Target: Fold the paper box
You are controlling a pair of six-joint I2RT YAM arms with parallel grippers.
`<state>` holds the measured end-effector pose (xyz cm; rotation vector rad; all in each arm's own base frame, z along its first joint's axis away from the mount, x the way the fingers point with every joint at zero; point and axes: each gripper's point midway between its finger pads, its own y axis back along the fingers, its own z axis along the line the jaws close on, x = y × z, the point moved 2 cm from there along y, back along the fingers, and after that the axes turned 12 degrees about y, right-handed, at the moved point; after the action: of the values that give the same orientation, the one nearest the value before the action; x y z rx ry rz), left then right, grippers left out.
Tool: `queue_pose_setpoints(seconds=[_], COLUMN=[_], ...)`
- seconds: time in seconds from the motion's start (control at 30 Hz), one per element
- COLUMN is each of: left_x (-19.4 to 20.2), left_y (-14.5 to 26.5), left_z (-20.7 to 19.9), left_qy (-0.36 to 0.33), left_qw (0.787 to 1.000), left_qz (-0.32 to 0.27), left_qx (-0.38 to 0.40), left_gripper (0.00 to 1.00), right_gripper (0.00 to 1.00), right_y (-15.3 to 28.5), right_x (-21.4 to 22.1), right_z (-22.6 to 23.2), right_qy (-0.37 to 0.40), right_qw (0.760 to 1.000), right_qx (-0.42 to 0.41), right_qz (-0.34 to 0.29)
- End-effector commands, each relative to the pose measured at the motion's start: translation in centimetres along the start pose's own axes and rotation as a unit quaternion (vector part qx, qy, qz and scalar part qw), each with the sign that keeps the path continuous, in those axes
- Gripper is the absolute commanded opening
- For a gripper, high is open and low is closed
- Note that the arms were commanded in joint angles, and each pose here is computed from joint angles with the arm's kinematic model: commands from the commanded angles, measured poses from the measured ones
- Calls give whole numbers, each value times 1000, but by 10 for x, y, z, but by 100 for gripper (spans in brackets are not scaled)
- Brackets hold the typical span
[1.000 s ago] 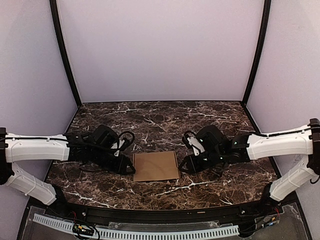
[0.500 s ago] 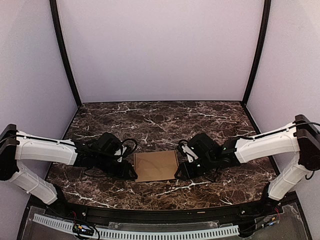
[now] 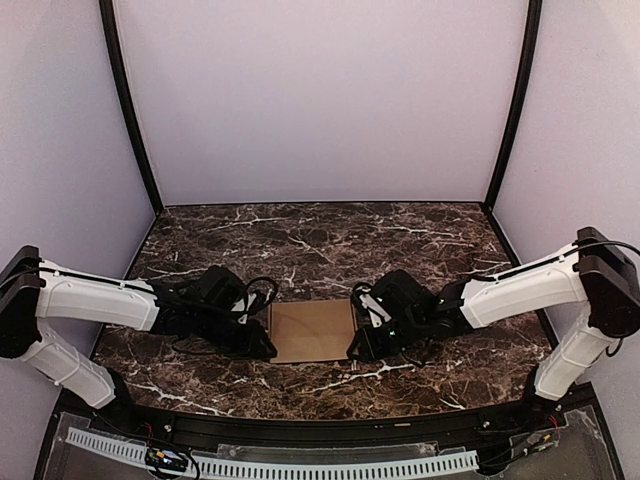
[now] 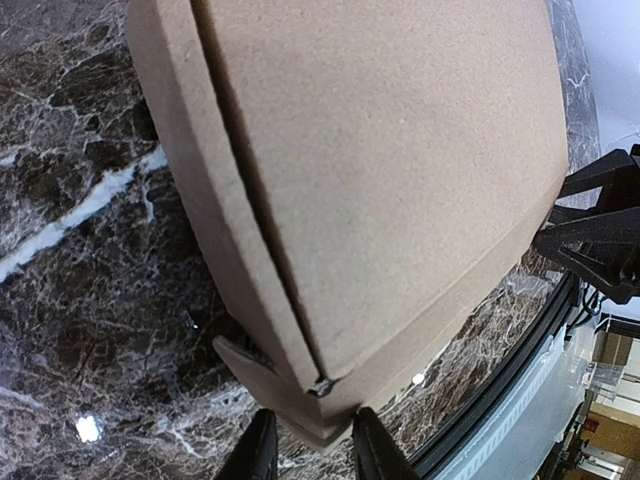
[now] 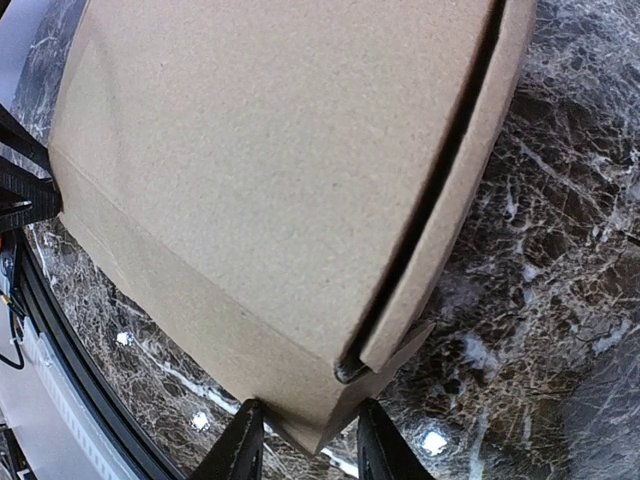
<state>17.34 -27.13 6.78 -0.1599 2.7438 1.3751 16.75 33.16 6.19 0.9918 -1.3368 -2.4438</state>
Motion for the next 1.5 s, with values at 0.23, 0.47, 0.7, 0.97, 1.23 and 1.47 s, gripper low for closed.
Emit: queue_pose_setpoints(seconds=[0.23,0.47,0.7,0.97,1.23,1.47], left_x=[-5,-34,-62,-77,-77,-71], left_y=[13,63,66,18,-3,-11], left_z=[-4,-19,-59,-74,-60,-48], left_qy=[-38,-107,-173,-201,-194,-189], left_qw=[999,986,976,974,975,975], left_qz=[-10,-71,-86,-56,-42,-31], left_qx=[-29,-106,-96,-84,-101,-110], left_gripper=[26,46,53,35,27,25], right_gripper=[31,31,31,30,29,29], right_y=[-1,3,6,7,6,1], right_x=[-9,-16,-20,-26,-33,-38], right_z=[4,2,3,2,1,-2], right_qy=[16,25,28,29,30,28], right_qw=[1000,999,999,999,998,998], right_qx=[7,20,25,31,36,33], right_qz=[-12,-16,-23,-30,-35,-39])
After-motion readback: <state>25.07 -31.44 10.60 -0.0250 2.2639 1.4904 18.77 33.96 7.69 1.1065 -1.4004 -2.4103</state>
